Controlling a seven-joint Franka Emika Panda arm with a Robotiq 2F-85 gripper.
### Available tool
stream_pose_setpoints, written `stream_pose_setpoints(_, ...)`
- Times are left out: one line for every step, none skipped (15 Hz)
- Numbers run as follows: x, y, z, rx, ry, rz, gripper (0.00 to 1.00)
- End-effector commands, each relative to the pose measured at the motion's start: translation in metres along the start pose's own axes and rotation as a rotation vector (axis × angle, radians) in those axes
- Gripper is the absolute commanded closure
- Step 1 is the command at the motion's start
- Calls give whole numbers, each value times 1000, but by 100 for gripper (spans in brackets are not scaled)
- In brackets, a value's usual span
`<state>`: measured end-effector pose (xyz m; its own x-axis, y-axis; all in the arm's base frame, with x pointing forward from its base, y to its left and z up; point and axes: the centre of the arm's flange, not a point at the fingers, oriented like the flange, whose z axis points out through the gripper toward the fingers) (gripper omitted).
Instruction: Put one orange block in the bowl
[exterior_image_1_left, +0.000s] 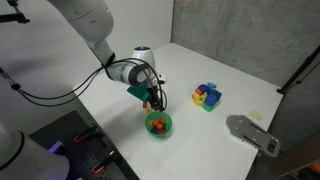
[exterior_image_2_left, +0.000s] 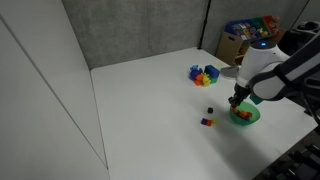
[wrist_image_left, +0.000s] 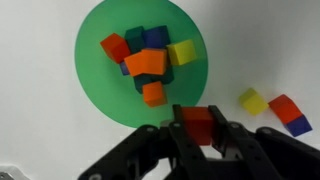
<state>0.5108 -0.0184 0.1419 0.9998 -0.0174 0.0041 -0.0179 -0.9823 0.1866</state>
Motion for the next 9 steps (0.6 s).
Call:
stream_pose_setpoints(-16,33,-15,-33,-15,85,44)
stream_pose_setpoints(-19,42,-18,-38,-14,104,39)
stream_pose_setpoints(-21,48,-19,-40,-14,118,30)
stream_pose_setpoints(-23,54,-24,-40,-14,133,23)
stream_pose_setpoints(-26,58,-30,-36,-13,144,14)
stream_pose_setpoints(-29,61,-36,-32,-11,152,8)
stream_pose_setpoints(-34,63,-45,-22,-16,160,1)
stream_pose_setpoints(-39,64,-54,-13,-20,165,0)
stream_pose_setpoints(-44,65,-63,-2,-28,170,0)
